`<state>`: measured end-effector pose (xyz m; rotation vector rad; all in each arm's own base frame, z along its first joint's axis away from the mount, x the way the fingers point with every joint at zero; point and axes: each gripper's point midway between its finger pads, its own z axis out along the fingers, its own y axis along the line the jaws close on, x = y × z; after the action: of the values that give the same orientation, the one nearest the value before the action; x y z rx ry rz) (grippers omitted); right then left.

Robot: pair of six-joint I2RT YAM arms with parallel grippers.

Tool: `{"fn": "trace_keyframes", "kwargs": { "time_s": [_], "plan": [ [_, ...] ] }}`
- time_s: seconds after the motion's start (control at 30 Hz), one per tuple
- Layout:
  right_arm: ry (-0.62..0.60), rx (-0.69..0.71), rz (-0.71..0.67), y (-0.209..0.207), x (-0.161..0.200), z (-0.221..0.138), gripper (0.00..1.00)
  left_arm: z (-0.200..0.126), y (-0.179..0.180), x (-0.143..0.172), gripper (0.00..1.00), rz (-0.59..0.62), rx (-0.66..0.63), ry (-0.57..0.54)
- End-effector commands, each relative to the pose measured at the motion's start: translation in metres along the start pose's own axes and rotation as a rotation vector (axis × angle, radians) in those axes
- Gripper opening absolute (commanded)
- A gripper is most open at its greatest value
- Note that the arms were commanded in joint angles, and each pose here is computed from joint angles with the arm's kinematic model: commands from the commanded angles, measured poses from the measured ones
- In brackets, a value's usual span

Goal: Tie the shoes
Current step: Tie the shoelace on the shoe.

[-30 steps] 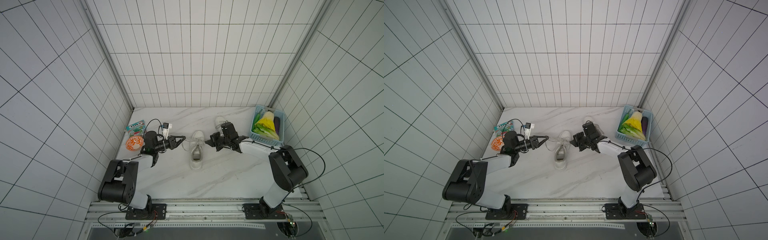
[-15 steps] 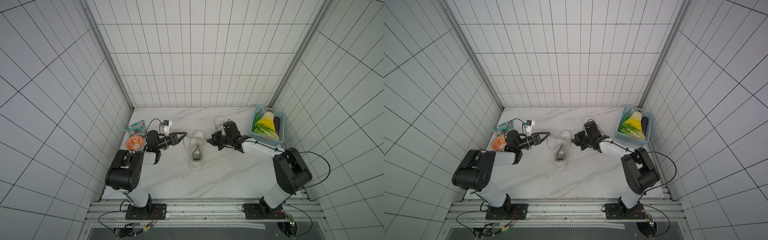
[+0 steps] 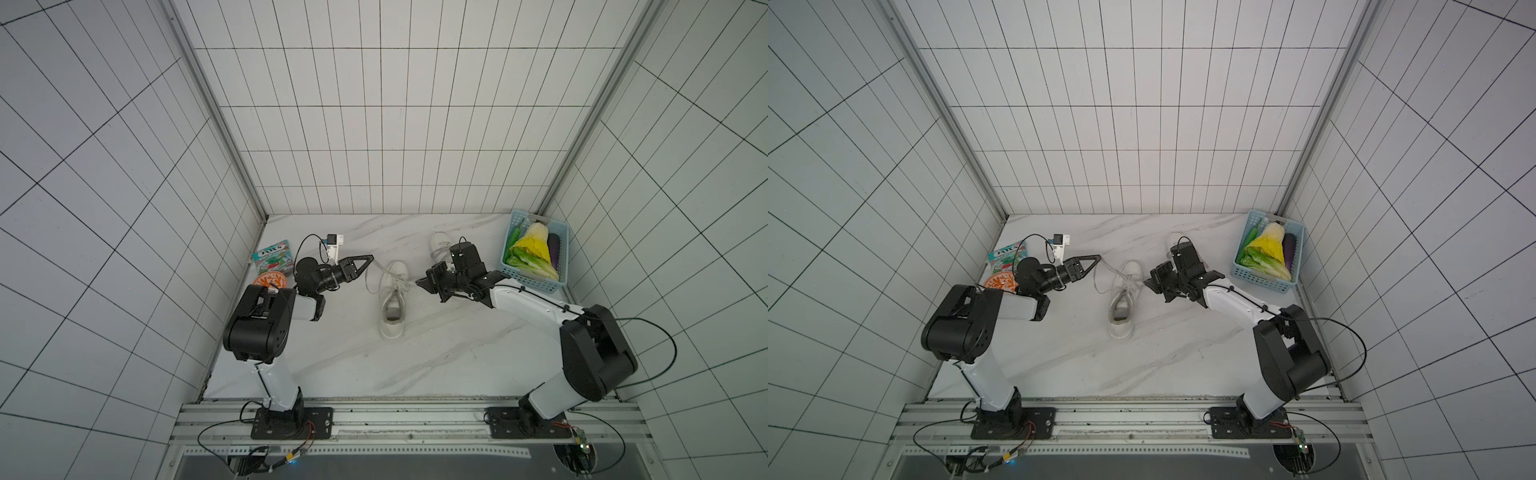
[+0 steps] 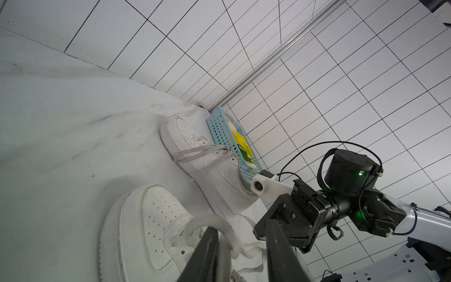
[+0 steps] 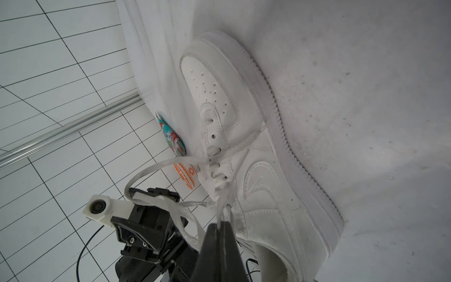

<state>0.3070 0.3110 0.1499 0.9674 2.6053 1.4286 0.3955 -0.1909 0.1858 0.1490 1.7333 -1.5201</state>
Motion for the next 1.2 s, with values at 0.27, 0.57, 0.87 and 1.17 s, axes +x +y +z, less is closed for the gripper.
{"fn": "trace_keyframes", "kwargs": {
  "time_s": [0.27,0.57,0.87,1.17],
  "plan": [
    [0.01,0.047,-0.05,-0.011,0.011,0.001,0.0,0.012,0.002,-0.006,0.07,0.023,0.04,-0.024],
    [-0.041,0.043,-0.12,-0.007,0.003,-0.012,0.0,0.0,-0.006,-0.013,0.0,0.063,0.043,-0.085],
    [-0.24,0.158,-0.394,-0.005,-0.023,-0.061,0.0,-0.029,-0.012,-0.016,0.0,0.14,-0.057,-0.15],
    [-0.331,0.391,-0.492,-0.051,-0.044,-0.091,0.0,-0.053,-0.008,0.0,0.0,0.166,-0.188,-0.151]
  ]
}}
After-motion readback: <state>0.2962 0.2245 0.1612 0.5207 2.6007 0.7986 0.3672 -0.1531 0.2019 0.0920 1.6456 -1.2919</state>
